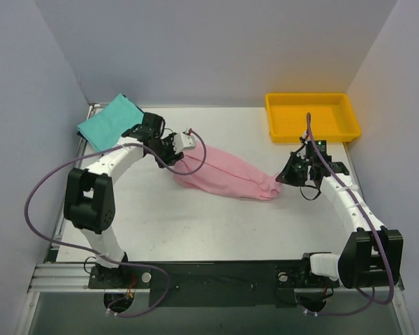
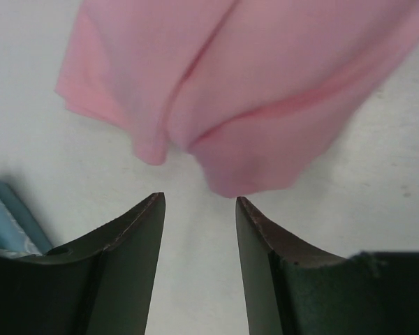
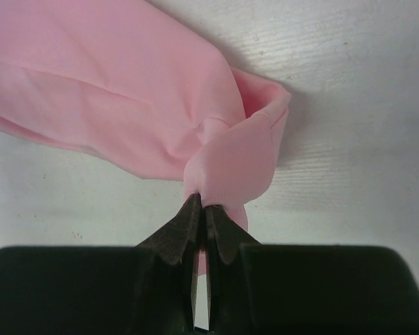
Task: Fold and stack the t-shirts
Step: Flatten out the tshirt
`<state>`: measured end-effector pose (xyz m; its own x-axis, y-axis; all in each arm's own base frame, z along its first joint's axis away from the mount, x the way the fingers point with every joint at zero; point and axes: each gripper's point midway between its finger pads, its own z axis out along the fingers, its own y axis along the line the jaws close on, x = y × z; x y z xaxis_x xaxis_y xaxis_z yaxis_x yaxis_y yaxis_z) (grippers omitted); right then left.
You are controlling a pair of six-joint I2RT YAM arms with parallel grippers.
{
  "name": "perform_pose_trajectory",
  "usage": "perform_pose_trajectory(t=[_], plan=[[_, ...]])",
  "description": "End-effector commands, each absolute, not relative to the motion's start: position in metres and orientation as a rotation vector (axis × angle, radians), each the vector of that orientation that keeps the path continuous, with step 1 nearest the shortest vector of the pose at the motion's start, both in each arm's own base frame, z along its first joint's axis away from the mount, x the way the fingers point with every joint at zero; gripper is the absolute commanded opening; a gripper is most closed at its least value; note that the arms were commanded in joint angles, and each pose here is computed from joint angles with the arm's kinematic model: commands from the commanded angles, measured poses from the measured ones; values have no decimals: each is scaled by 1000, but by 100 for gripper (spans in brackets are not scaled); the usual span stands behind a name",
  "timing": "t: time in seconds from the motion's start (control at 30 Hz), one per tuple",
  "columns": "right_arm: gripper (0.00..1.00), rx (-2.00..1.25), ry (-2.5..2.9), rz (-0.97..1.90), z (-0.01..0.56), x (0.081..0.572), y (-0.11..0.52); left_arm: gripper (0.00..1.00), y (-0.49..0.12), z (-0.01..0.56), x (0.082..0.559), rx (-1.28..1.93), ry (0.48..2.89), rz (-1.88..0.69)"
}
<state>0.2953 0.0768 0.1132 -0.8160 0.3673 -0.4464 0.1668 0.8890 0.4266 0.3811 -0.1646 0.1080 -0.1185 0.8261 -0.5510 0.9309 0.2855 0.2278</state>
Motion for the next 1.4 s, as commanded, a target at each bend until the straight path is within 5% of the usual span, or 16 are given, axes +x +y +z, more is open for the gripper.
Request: perform_pose_trajectory(t=[0.0,0.23,0.67,0.8,0.93,1.2,1.37], plan=[[0,295,2498,569,119,306,84,55,-165,138,457,1576,1704,-223],[0,285,2527,580,113,317,85,56,-169,84,439,1944,1497,-334],[0,284,2529,600,115,325,87,59,-180,54,462,1941,1475,-276],[0,275,2514,596,120,327,86,50,-184,49,470,1918,1486,-238],[0,262,2505,595,125,326,86,2,-186,58,485,1843,1504,-188],[0,260,2380,575,175,336,74,0,-167,125,519,1589,1576,-45],[0,229,2198,556,259,347,61,0,-159,218,510,1424,1609,-23]])
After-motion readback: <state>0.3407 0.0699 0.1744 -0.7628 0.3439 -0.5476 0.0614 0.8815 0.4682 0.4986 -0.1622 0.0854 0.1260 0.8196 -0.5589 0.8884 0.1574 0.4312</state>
